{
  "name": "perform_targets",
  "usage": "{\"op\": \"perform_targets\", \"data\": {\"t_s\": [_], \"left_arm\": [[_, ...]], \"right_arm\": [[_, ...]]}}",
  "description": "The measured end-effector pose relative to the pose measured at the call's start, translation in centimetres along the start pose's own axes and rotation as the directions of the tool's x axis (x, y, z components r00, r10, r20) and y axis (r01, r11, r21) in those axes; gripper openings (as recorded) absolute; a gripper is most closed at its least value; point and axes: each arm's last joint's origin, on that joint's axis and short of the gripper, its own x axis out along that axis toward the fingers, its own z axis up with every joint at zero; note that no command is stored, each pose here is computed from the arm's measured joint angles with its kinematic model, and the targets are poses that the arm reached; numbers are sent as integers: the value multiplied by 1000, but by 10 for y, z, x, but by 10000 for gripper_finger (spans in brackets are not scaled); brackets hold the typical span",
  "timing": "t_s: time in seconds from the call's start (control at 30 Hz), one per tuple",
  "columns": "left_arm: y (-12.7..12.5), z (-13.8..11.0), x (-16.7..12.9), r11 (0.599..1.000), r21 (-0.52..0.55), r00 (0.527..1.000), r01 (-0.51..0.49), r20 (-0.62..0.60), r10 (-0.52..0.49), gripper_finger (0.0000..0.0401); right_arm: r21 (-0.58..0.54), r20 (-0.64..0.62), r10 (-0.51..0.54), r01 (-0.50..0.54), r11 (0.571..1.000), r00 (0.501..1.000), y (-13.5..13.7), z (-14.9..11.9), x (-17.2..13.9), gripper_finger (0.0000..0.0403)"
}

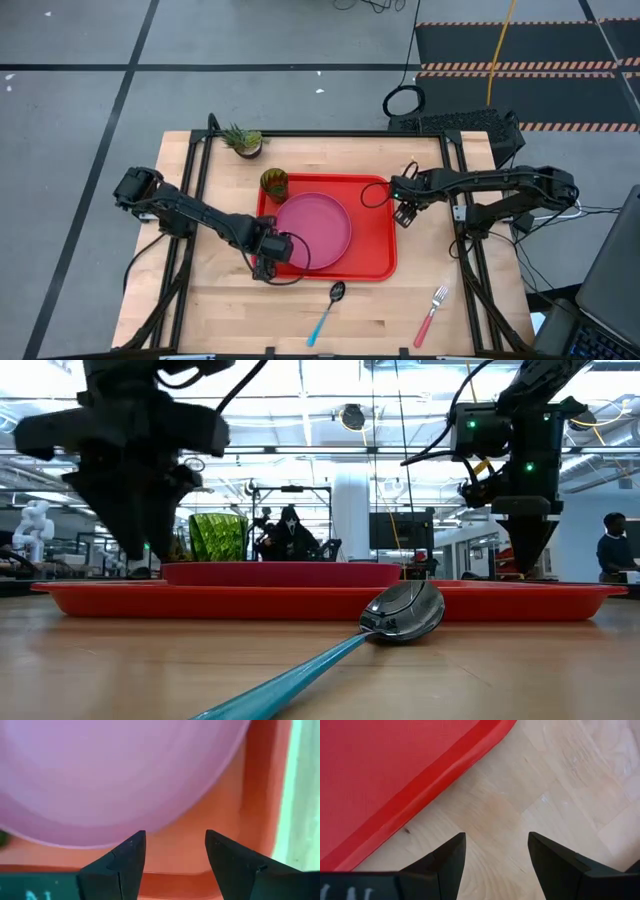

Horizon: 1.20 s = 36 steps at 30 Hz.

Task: Pick and place plate/cup/fork/spoon on tray
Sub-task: Adjust the orange tray, then put the pink fork on the orange tray to the right of the pink plate

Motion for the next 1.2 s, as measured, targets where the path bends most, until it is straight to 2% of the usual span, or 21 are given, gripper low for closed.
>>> {"op": "perform_targets", "data": {"t_s": [0.1,0.27,0.47,0.6,0.67,0.83,0.9,1.0,1.1,1.2], "left_arm": [[4,4,-8,997,17,998,-69,9,69,209],[13,6,-39,984,-31,972,-174,154,176,209],[20,-9,-92,977,-172,917,-125,357,180,209],[18,-18,-115,970,-206,855,-126,474,212,209],[17,-18,-120,971,-207,824,-120,525,214,209],[13,-20,-105,972,-192,795,-133,565,221,209],[10,-24,-91,974,-173,791,-148,571,222,209],[5,-27,-70,980,-131,758,-151,620,200,209],[-3,-30,-58,991,-73,720,-114,681,133,209],[-13,-33,-56,998,-1,713,-57,700,41,209]], "right_arm": [[-30,33,17,-16,999,999,0,2,-3,208],[-77,122,63,-54,996,991,0,11,-26,208],[-153,247,146,-111,982,958,3,18,-68,208],[-203,259,204,-154,967,944,15,17,-93,208],[-184,235,209,-168,969,949,22,15,-102,208],[-21,30,207,-207,978,978,44,-3,-104,208],[51,-75,202,-198,979,977,55,-15,-102,208],[106,-187,198,-181,978,962,71,-33,-100,208],[102,-166,249,-234,967,954,91,-44,-102,208],[9,-30,371,-370,929,928,117,-48,-106,208]]}}
